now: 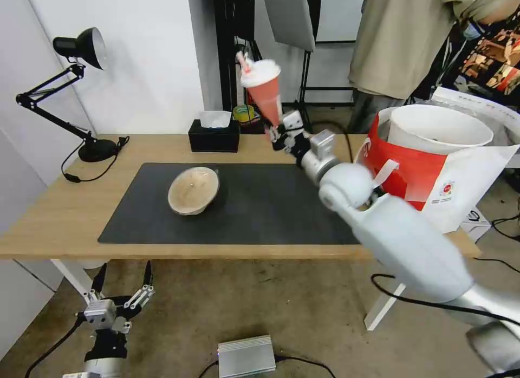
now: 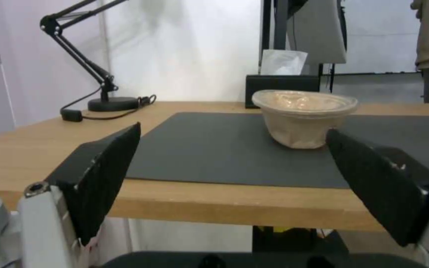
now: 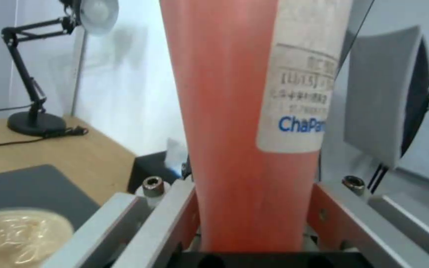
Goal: Pick up the trash from the table and place it into the takeout bag.
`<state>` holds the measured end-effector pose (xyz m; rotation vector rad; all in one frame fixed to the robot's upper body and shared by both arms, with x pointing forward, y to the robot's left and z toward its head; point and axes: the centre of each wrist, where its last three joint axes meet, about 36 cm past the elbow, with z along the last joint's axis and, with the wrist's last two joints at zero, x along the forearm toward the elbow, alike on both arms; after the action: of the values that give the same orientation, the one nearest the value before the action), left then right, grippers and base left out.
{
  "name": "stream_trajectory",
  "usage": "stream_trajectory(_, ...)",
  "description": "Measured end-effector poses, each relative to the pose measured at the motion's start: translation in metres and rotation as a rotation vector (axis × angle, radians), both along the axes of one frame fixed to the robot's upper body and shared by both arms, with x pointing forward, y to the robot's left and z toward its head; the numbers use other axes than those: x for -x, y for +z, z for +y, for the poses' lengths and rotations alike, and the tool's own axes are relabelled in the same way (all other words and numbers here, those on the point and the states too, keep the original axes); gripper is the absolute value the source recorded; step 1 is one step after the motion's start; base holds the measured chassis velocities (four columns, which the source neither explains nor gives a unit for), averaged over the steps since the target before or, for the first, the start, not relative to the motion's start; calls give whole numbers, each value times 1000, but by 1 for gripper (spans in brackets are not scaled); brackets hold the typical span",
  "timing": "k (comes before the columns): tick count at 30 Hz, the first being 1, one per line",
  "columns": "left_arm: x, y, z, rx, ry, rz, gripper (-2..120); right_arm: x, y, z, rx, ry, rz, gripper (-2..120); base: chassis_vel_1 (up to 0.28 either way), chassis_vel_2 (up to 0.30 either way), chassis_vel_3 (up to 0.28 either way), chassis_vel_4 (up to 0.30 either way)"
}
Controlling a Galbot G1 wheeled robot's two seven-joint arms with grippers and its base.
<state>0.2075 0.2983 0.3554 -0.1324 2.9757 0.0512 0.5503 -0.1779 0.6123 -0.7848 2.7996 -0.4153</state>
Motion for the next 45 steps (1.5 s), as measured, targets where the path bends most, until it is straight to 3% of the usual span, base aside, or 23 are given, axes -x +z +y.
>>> stream_trajectory(5, 0, 2, 0, -2, -4, -4, 100, 4, 22, -20, 22, -15, -30, 11, 0, 0, 0, 0)
stream_trajectory(13, -4, 7, 0, -8, -21, -19, 100, 18, 72, -83, 84, -89, -101, 11, 0, 0, 0, 0)
stream_trajectory(24, -5, 11, -4, -18, -70, -27, 100, 50, 104, -153, 188, -189, -139, 11, 0, 0, 0, 0)
stream_trajectory(33, -6, 12, -5, -25, -95, -48, 100, 71, 116, -202, 384, -308, -176, 11, 0, 0, 0, 0)
stream_trajectory(41, -6, 11, -8, -22, -106, -62, 100, 68, 124, -230, 505, -376, -193, 11, 0, 0, 0, 0)
stream_trajectory(45, -5, 11, -8, -24, -115, -69, 100, 64, 129, -257, 615, -404, -181, 11, 0, 0, 0, 0)
